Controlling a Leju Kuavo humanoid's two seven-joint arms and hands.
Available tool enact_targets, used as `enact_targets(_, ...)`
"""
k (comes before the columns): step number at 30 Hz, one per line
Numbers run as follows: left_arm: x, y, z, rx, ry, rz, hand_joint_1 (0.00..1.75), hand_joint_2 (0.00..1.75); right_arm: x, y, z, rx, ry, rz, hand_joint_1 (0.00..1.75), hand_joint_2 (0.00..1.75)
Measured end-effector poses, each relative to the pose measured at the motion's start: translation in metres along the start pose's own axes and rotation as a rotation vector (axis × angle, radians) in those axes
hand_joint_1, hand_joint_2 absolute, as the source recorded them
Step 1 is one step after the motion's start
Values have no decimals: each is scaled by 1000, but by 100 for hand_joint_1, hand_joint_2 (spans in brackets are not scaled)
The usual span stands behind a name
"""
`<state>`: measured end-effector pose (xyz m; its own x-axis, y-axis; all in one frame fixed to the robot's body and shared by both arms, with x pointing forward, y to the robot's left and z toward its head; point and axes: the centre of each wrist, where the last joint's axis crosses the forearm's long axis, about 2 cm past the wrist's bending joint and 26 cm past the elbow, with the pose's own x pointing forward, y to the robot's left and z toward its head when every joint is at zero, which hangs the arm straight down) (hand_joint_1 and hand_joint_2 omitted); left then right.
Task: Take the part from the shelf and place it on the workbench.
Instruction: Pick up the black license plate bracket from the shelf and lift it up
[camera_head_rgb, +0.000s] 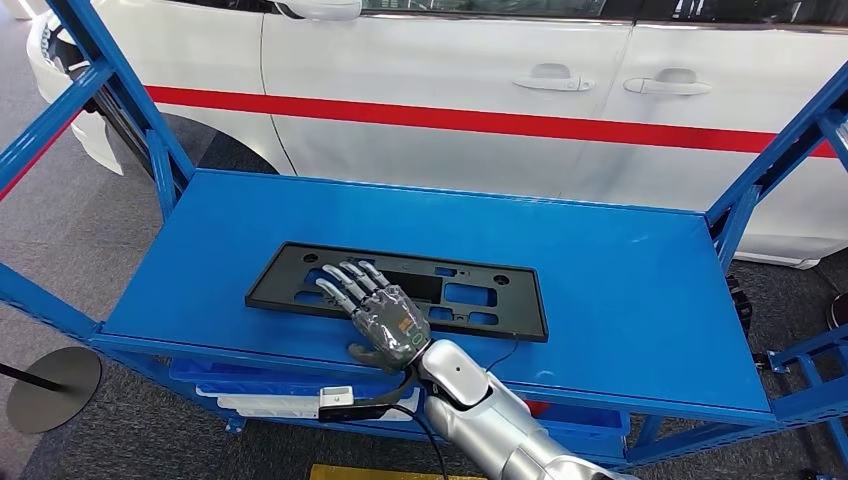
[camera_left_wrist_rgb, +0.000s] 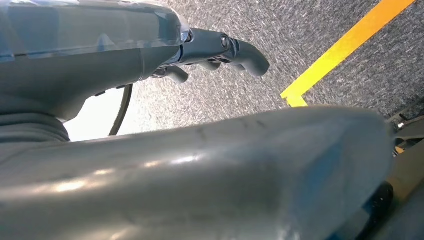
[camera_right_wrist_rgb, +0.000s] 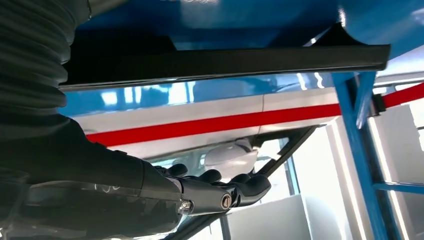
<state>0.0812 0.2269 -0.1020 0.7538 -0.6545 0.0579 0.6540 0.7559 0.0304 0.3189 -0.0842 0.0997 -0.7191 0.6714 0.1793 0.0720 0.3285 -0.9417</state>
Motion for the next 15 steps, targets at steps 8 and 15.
enact_targets(8, 0, 0, 0, 5, 0, 2, 0, 0, -1, 5, 6, -7, 28, 66, 0, 175)
enact_targets(15, -1, -1, 0, 7, 0, 4, 0, 0, -3, 9, 12, -18, 69, 134, 0, 175)
